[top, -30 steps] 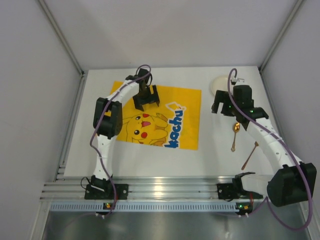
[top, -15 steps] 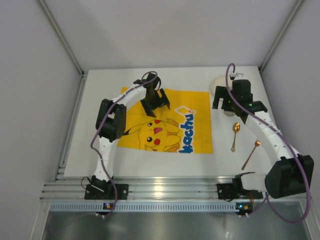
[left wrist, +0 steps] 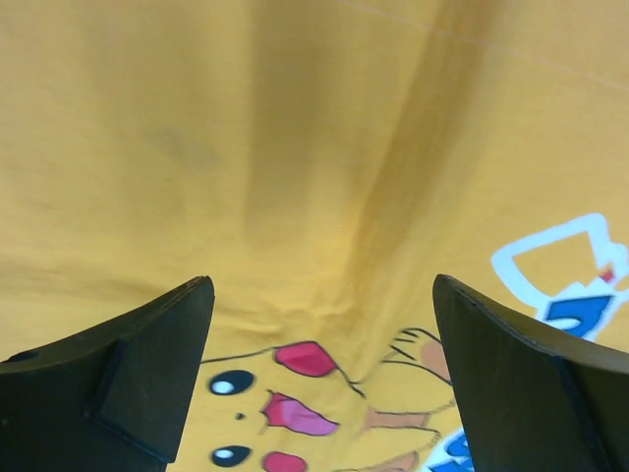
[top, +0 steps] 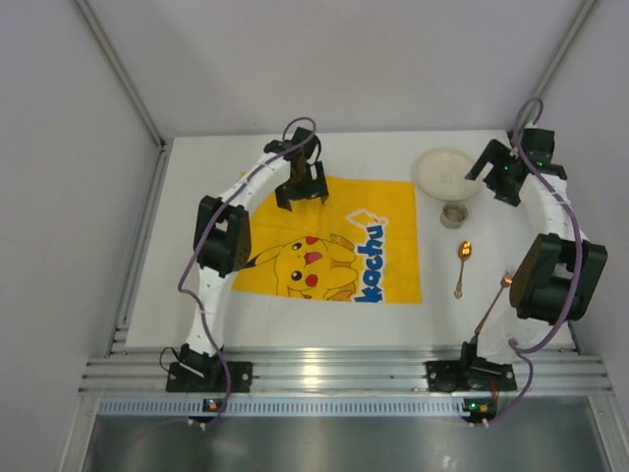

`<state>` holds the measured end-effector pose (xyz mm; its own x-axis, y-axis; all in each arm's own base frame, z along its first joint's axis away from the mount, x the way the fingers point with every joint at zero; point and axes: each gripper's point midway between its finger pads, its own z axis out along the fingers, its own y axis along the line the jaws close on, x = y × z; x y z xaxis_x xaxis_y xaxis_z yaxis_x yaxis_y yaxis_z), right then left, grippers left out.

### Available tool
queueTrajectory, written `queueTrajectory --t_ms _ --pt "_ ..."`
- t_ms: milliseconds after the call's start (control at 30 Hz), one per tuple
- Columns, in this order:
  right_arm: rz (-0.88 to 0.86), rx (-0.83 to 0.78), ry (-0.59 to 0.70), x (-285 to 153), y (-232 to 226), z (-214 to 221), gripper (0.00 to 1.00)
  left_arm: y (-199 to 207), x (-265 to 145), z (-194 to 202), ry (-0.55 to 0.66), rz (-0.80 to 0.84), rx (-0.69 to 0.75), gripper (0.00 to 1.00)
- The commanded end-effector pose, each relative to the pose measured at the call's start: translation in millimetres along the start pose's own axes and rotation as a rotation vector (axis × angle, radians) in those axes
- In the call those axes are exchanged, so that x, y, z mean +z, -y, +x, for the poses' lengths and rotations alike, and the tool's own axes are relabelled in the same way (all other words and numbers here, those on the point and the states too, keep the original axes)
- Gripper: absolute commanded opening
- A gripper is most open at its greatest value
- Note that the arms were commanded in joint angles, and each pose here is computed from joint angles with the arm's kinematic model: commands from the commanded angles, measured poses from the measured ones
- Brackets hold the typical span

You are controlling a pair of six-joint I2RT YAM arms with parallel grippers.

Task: Set the dinner table for one person

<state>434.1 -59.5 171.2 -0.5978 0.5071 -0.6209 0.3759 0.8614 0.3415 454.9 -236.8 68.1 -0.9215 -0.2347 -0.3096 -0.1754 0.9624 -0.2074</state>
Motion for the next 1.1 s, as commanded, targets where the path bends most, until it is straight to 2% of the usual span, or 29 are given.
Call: queueTrajectory --t_ms 0,33,267,467,667,833,1067 --pt "-0.062 0.078 -0.038 8 -5 -8 1.0 -51 -12 -11 0.049 -0.203 0.139 0.98" --pt "-0.064 0.087 -0.046 12 -3 -8 1.0 -61 -11 -16 0.06 -0.22 0.134 0.99" --pt "-0.061 0.096 -0.08 42 10 -1 1.0 -146 22 13 -0.076 -0.308 0.022 0.98" --pt "-0.03 0.088 -0.054 64 22 1 1.0 -181 25 38 -0.128 -0.316 -0.09 0.98" --pt "-0.054 0.132 -0.006 88 20 -9 1.0 -172 19 47 -0.137 -0.247 -0.129 0.98" --pt "-0.062 0.176 0.007 112 22 -10 0.98 -161 4 20 -0.079 -0.215 -0.088 0.98" --pt "-0.065 0.233 0.001 144 24 0 0.83 -142 -25 -23 0.03 -0.168 -0.053 0.99"
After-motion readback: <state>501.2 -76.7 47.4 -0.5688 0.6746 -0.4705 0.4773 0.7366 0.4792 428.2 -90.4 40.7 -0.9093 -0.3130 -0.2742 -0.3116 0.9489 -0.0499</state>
